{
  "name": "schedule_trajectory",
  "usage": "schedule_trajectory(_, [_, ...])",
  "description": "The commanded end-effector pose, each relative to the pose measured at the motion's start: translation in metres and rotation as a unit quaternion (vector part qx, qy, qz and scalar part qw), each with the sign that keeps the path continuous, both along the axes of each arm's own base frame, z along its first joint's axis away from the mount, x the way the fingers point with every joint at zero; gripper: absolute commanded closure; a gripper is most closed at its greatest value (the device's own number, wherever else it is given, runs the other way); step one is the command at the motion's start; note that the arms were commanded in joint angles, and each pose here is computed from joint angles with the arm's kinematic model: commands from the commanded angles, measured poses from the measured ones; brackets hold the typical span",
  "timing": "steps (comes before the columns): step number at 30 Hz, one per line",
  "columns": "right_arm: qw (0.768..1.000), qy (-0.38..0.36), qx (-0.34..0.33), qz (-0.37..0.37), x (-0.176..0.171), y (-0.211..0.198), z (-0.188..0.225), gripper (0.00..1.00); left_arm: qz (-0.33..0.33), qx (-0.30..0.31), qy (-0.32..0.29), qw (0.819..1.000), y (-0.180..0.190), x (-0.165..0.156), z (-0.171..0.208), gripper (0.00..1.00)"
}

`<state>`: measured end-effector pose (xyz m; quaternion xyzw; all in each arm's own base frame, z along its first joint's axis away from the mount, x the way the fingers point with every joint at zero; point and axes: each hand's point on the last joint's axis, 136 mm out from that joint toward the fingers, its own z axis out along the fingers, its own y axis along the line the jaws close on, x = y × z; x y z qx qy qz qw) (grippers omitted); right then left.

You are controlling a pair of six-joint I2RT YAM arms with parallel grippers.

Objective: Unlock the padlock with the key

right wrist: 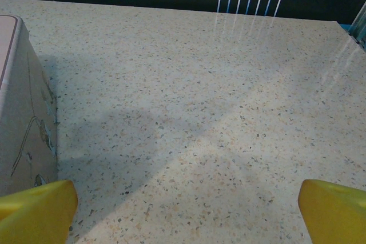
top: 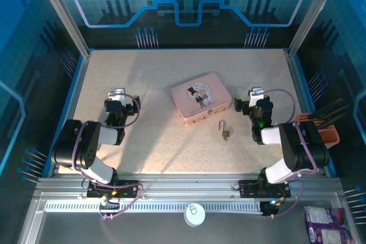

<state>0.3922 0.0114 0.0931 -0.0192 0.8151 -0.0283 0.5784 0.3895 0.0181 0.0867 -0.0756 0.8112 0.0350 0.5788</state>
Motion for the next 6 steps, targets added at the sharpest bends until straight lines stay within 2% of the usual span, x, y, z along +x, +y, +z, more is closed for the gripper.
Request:
schedule_trajectory(1, [1.000, -0.008, -0.007, -0.001, 0.0064, 0.0028, 0.0065, 0.00, -0.007, -0.012, -0.015, 1.000, -0.0039, 0.0058, 0.0105, 0.01])
schedule_trajectory(6, [1.000, -0.012, -0.008, -0.001, 0.0050, 0.0028, 0.0068, 0.00, -0.006, -0.012, -0.016, 1.000, -0.0038, 0.0058, 0.0110, 0.01])
